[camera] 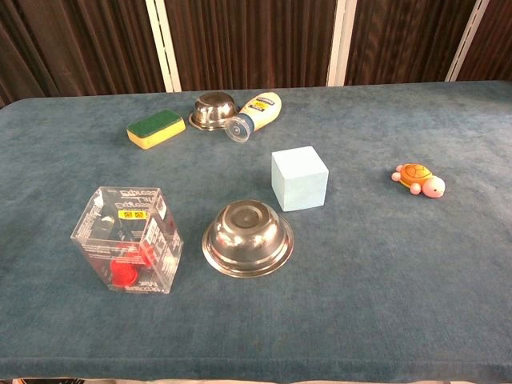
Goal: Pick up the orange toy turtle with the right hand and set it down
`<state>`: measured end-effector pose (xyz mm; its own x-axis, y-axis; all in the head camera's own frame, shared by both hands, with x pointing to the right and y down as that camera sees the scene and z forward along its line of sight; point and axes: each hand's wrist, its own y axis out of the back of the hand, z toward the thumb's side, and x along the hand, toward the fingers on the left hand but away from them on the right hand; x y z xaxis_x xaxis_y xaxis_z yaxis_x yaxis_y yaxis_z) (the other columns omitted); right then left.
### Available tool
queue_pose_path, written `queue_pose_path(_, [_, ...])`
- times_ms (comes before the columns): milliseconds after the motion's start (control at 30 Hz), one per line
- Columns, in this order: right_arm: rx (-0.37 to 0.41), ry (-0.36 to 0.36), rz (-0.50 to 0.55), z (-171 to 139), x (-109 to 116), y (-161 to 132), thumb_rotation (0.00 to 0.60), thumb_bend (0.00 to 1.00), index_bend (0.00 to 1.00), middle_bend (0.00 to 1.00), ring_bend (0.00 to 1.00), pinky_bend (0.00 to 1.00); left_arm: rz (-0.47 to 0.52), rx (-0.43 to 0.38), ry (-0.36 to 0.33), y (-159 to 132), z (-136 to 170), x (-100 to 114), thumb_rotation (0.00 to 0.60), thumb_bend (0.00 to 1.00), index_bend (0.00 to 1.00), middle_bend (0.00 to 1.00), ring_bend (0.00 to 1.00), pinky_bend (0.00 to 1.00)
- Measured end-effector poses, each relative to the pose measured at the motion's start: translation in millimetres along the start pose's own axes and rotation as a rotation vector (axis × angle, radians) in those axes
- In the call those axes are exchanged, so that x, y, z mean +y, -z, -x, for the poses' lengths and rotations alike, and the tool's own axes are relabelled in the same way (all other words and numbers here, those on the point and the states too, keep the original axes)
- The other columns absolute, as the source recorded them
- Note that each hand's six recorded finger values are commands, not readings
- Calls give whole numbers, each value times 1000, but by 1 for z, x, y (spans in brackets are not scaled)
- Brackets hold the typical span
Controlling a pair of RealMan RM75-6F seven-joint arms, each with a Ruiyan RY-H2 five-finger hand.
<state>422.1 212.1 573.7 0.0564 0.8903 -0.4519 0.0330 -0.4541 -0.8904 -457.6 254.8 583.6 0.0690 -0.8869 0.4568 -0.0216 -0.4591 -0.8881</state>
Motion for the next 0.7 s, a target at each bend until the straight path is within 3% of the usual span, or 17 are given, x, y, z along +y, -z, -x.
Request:
queue_pose_path(233, [-5,-4,14,0,0,0,600,43,155,44,75,249,-6,-9,-1,-2,-1,-1,600,447,186,122,128,398])
queue_pose_path(333, [-9,-2,12,0,0,1,600,43,207,82,274,302,-7,-15,-4,-2,-3,-1,600,447,186,122,128,398])
queue_pose_path(500, [-9,10,10,8,-1,-1,600,42,325,240,678,705,5,-17,13,-1,-5,-6,600,446,185,120,128,400])
queue_pose_path(700, [52,20,-21,40,-9,-13,600,42,410,309,842,844,-8,-33,18,-5,-8,-8,600,447,185,118,128,404])
